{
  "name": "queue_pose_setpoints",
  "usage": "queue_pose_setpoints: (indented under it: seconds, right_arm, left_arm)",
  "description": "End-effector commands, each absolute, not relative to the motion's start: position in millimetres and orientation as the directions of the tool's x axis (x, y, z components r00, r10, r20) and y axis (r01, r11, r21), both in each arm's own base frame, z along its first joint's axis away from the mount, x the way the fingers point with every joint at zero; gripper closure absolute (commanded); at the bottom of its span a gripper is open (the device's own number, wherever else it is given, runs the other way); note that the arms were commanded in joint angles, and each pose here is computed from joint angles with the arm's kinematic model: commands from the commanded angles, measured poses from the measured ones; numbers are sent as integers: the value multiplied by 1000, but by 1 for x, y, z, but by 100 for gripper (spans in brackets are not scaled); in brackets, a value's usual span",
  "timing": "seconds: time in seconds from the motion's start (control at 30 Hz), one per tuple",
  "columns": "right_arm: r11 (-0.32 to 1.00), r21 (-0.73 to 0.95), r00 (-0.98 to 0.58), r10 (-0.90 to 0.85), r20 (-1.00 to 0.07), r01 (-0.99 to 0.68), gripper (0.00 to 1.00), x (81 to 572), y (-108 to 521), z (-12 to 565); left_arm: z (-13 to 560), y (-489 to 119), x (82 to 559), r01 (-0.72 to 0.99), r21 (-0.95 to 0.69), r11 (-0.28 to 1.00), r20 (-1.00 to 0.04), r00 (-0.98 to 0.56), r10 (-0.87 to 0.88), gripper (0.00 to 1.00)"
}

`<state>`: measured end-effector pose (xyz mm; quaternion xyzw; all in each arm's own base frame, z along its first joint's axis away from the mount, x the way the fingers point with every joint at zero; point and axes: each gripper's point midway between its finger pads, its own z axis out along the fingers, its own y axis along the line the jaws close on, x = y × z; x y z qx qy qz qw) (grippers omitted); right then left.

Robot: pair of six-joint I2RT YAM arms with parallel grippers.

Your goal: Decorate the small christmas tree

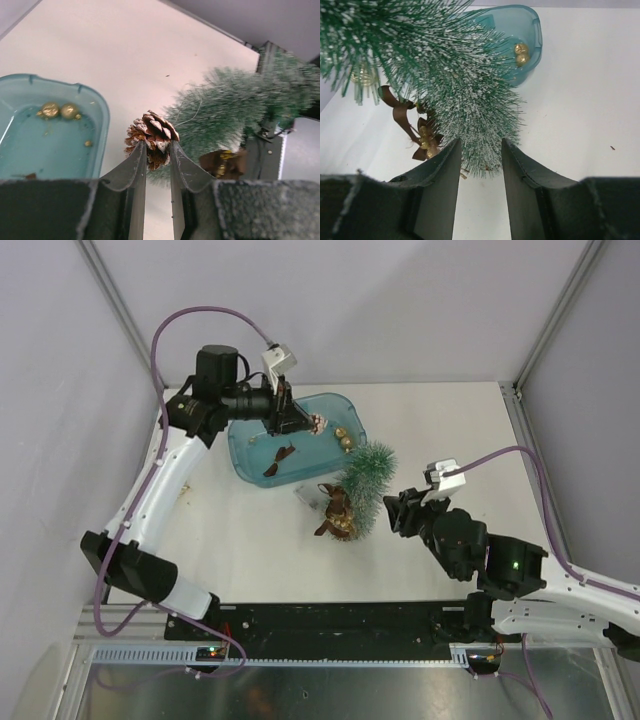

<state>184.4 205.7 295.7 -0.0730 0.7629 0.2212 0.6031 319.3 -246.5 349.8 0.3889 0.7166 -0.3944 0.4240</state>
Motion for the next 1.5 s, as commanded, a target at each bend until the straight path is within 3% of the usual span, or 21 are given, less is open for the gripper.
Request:
queue_pose_setpoints:
  seconds: [0.0,0.43,1.2,1.47]
  right_arm:
    - [885,305,-243,228,-943,-351,57,190,200,319]
    - [874,305,-244,223,-944,-378,57,200,211,321]
    - [869,308,-254,220,-942,-387,59,205,215,319]
    - [867,310,-252,223,-942,-391,59,205,217,320]
  left_arm:
    - [385,-261,270,937,-240,253,-939,-290,186,85]
    - [344,-284,244,941,-278,194,-907,-324,270,85]
    - [356,-292,229,946,-292,143,-911,-320,260,86]
    - [327,-299,227,943,-280,180,-890,-325,318,86]
